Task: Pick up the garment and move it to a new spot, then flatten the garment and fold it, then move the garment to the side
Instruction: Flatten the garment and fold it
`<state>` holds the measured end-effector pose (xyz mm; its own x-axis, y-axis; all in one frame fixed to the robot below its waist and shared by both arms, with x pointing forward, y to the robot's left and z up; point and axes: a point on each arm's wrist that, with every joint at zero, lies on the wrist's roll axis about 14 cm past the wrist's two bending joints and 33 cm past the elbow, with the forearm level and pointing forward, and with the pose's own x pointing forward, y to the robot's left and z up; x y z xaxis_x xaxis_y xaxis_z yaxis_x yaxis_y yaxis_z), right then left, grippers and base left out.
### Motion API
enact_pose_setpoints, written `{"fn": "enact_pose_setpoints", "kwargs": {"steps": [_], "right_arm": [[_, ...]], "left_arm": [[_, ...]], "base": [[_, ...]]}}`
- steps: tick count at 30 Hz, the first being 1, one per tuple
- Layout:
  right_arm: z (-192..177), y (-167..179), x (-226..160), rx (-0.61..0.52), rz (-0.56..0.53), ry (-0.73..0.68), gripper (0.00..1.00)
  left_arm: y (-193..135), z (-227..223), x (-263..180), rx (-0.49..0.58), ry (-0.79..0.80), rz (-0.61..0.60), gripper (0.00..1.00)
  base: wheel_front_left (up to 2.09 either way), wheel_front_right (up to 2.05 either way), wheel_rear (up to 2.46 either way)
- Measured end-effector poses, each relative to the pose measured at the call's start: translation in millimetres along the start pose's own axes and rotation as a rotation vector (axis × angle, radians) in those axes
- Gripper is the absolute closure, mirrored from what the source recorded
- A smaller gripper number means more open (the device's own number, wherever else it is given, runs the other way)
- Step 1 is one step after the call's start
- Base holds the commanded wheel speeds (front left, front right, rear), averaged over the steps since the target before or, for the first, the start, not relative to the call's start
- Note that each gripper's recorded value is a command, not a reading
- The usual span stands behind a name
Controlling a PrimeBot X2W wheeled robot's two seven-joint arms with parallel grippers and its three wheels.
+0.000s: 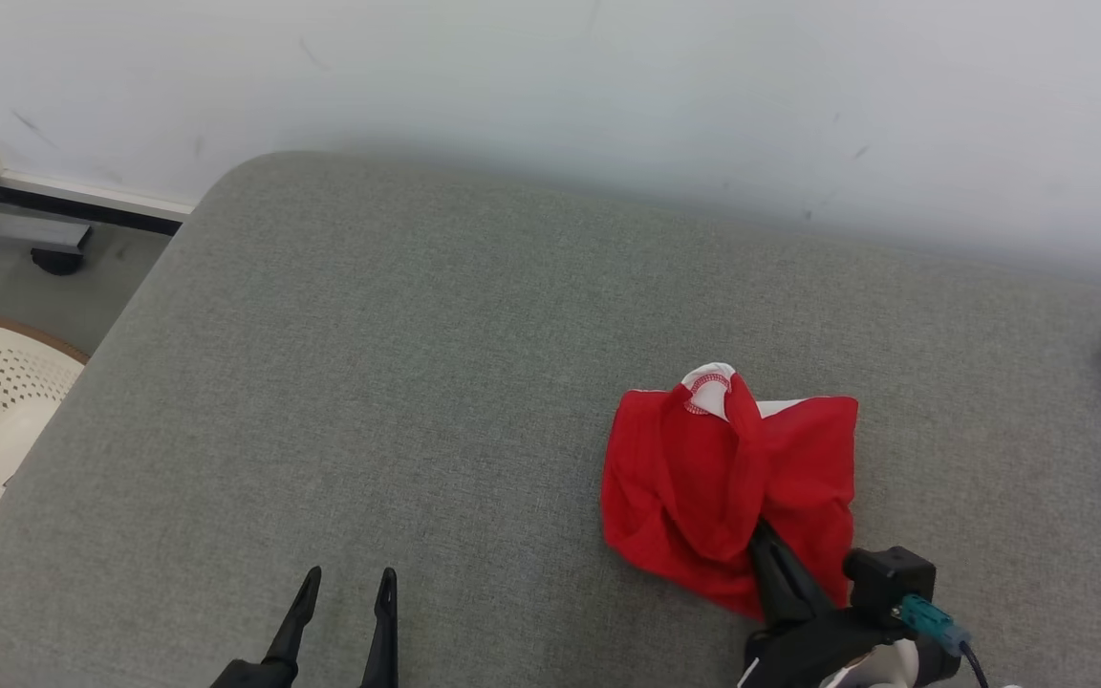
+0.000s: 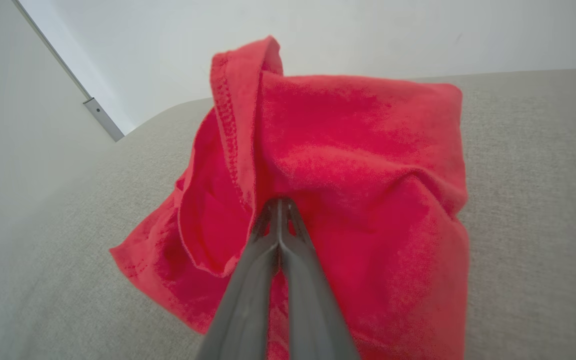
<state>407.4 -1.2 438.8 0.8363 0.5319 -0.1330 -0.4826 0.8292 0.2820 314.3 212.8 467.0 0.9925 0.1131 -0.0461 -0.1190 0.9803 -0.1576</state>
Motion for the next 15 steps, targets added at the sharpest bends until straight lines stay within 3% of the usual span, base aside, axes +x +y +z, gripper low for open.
{"fn": "enact_pose_setpoints", "kwargs": {"steps": [15], "right_arm": [[-22.6, 71.9, 10.9, 0.038, 0.205, 0.093, 1.00]], "left_arm": [[7.5, -2.0, -6.8, 0.006, 0.006, 0.019, 0.00]], "base": [[0.00, 0.00, 0.00]]}}
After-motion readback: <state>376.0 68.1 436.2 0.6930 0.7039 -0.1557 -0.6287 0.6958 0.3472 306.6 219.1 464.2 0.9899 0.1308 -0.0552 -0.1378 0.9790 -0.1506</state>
